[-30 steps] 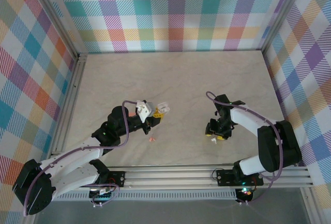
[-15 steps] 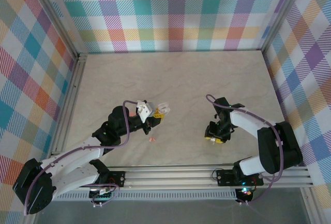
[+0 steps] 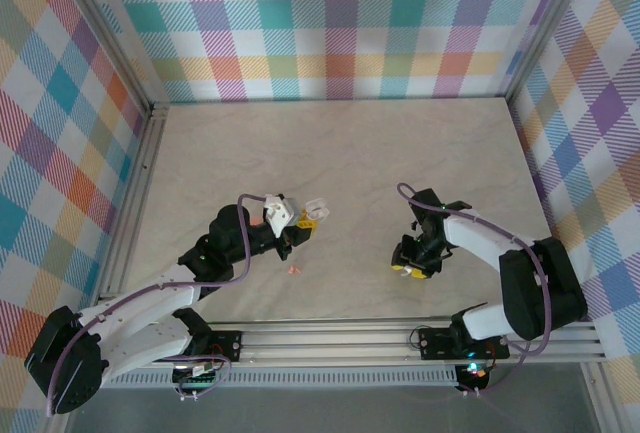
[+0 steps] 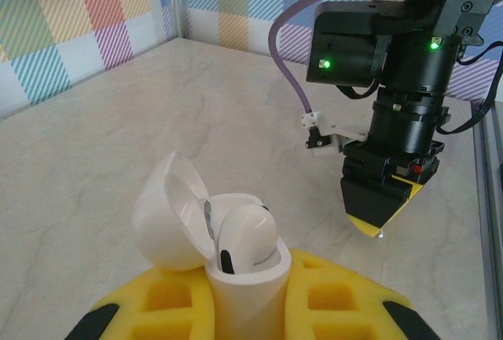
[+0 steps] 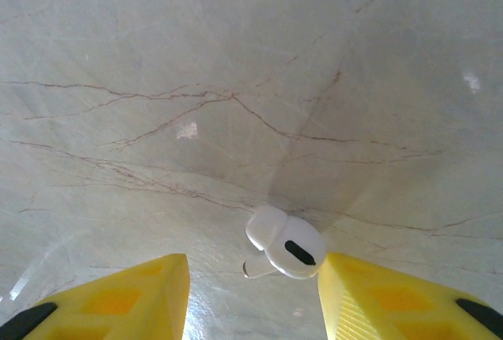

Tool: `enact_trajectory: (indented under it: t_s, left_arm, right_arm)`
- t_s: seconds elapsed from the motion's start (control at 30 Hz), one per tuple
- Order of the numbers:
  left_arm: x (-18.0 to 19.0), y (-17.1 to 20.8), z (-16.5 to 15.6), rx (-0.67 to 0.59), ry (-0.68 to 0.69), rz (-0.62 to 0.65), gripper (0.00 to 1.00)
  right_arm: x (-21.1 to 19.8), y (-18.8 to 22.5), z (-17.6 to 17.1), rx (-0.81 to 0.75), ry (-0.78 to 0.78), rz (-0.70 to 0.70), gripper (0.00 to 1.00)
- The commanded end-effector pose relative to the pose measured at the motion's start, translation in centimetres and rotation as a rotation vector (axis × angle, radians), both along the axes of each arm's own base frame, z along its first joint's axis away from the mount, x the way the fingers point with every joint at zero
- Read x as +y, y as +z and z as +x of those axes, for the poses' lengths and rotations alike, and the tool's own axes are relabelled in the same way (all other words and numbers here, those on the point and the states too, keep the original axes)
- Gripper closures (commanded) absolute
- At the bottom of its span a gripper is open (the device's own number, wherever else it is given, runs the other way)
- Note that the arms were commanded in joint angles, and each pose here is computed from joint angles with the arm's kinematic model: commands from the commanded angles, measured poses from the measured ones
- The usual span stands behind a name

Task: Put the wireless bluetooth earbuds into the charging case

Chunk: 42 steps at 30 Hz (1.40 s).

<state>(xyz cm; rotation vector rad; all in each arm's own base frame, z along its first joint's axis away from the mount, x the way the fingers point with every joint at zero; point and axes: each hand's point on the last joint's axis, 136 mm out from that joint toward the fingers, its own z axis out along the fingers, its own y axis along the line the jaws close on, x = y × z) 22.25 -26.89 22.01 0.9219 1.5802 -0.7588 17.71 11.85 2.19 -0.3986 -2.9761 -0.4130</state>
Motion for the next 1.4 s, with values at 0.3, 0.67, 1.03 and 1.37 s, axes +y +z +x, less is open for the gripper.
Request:
enact_trajectory:
  t_s: [0.3, 0.67, 1.03, 1.37]
  left_arm:
    - [-0.3, 1.6, -0.5, -0.025, -0.026, -0.029, 1.0]
    - [-0.1, 1.6, -0.6, -0.025, -0.022, -0.027, 1.0]
    - [-0.1, 1.7, -0.6, -0.025, -0.02, -0.027, 1.0]
    - [-0.3, 1.9, -0.5, -0.024, -0.025, -0.03, 1.0]
  right_arm:
    - [-0.6, 0.1, 1.0, -0.059, -0.025, -0.042, 0.59]
    - [-0.7, -1.5, 1.1, -0.026, 0.012, -0.062, 0.62]
    - [-1.0, -1.8, 1.0, -0.025, 0.033, -0.08, 0.73]
    - [-0.2, 1.1, 2.9, -0.119, 0.073, -0.044, 0.76]
